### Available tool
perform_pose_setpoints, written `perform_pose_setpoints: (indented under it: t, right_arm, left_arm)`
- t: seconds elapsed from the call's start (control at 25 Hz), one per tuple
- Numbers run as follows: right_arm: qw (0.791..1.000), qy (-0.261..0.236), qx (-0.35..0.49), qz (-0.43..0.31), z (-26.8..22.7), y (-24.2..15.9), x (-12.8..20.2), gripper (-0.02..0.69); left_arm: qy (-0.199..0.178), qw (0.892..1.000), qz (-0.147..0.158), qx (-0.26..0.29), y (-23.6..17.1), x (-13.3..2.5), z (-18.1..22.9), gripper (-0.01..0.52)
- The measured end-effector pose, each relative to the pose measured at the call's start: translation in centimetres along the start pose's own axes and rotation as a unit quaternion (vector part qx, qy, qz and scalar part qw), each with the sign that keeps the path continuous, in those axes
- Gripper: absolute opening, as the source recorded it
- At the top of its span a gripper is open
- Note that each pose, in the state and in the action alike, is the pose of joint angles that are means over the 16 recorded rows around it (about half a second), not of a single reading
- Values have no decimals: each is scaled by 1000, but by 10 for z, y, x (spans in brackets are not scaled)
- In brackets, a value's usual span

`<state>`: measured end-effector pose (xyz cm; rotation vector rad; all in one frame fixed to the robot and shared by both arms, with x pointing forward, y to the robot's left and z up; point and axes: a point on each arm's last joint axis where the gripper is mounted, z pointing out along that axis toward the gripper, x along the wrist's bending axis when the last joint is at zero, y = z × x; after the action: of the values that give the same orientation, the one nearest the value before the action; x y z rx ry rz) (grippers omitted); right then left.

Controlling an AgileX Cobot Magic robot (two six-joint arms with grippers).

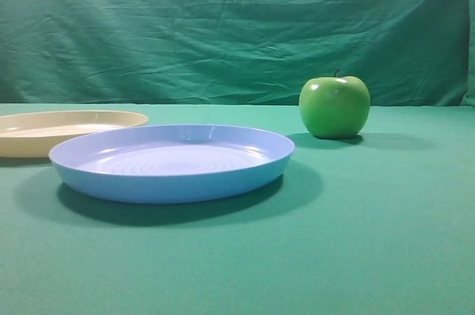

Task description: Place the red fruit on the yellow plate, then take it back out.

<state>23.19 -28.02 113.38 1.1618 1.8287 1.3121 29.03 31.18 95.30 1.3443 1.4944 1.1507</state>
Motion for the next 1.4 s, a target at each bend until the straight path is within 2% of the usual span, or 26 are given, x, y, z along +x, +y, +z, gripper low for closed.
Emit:
perform_pose_setpoints:
  t: [0.44, 0.8, 1.12, 1.4]
  right_arm:
    - [994, -85, -42, 48, 9, -26, -12, 0]
    - [987, -146, -59, 38, 51, -77, -26, 0]
    - [986, -163, -26, 33, 90, -131, -37, 0]
    - [986, -164, -16, 35, 104, -156, -40, 0]
  left_arm:
    - [0, 1000, 0, 0, 0, 0, 0, 0]
    - [0, 1000, 0, 0, 0, 0, 0, 0]
    - [0, 1000, 0, 0, 0, 0, 0, 0]
    - [0, 1000, 0, 0, 0, 0, 0, 0]
